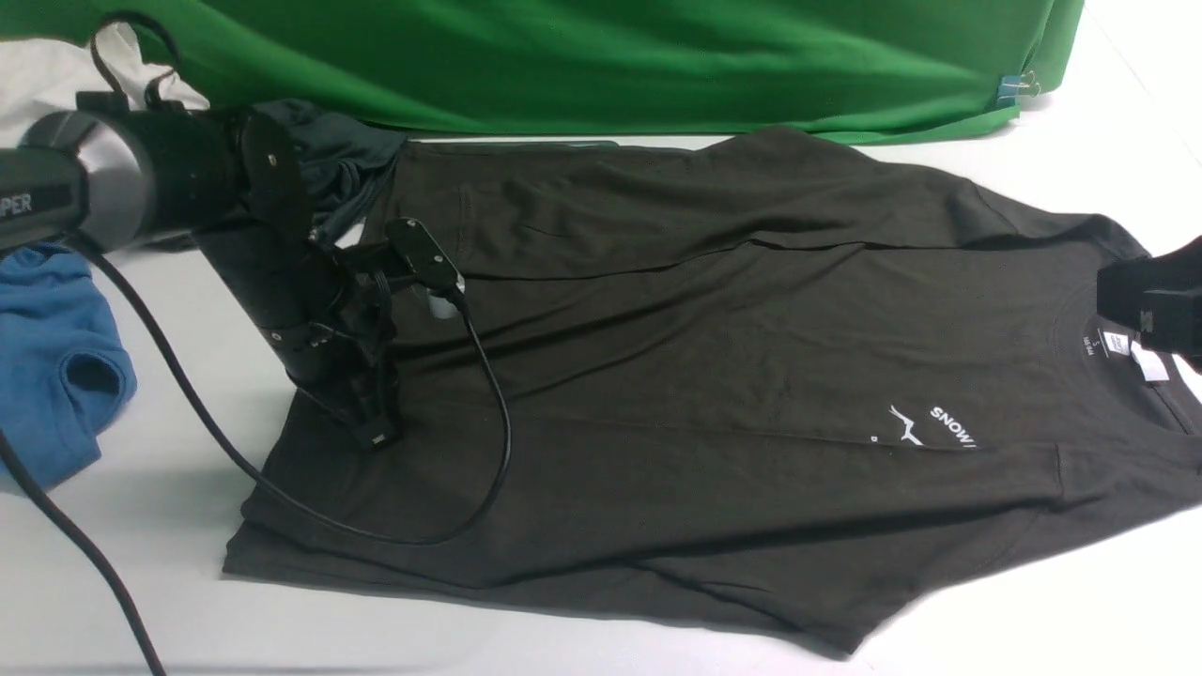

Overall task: Fold a long-sleeved shirt on a white desktop.
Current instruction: 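Grasp the left edge of the dark T-shirt lying flat on the table, then fold the left side of the black T-shirt inward over its body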

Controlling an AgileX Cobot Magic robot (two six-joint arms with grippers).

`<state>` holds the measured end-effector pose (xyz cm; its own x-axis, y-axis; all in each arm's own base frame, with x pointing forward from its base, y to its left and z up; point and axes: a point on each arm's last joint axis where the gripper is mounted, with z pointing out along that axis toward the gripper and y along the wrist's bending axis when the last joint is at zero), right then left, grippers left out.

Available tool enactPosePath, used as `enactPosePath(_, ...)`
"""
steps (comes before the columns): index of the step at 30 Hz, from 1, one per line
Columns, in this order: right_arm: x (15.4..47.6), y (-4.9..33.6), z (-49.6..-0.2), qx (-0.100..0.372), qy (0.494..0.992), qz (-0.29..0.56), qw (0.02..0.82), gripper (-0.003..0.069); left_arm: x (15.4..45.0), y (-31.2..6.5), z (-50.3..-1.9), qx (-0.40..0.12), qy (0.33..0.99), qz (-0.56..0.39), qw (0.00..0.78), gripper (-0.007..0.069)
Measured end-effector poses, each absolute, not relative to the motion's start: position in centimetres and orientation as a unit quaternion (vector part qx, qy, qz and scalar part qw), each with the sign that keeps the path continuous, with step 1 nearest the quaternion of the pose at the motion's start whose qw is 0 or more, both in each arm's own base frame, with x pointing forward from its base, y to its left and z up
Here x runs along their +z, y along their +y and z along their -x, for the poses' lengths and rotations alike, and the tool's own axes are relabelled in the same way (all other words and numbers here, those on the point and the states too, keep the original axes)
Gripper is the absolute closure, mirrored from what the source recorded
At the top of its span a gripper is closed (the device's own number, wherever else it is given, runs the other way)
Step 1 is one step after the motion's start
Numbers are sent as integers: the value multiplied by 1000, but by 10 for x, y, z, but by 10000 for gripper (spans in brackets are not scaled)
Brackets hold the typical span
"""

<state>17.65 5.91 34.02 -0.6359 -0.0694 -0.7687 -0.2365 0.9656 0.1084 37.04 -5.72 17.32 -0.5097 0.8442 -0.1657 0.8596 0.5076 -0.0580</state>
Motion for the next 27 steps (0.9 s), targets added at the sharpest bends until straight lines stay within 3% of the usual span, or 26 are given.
enactPosePath(8, 340, 59, -176, 95, 898, 95, 419, 418, 212, -60, -386, -64, 864, -493, 80, 590)
enactPosePath(15, 340, 59, -176, 94, 898, 98, 419, 418, 238, -62, -409, -19, 855, -488, 174, 590)
enactPosePath(21, 340, 59, -176, 94, 898, 98, 420, 418, 238, -62, -428, 24, 840, -481, 251, 590)
enactPosePath(27, 340, 59, -176, 94, 898, 98, 420, 418, 219, -62, -437, 29, 841, -478, 253, 589)
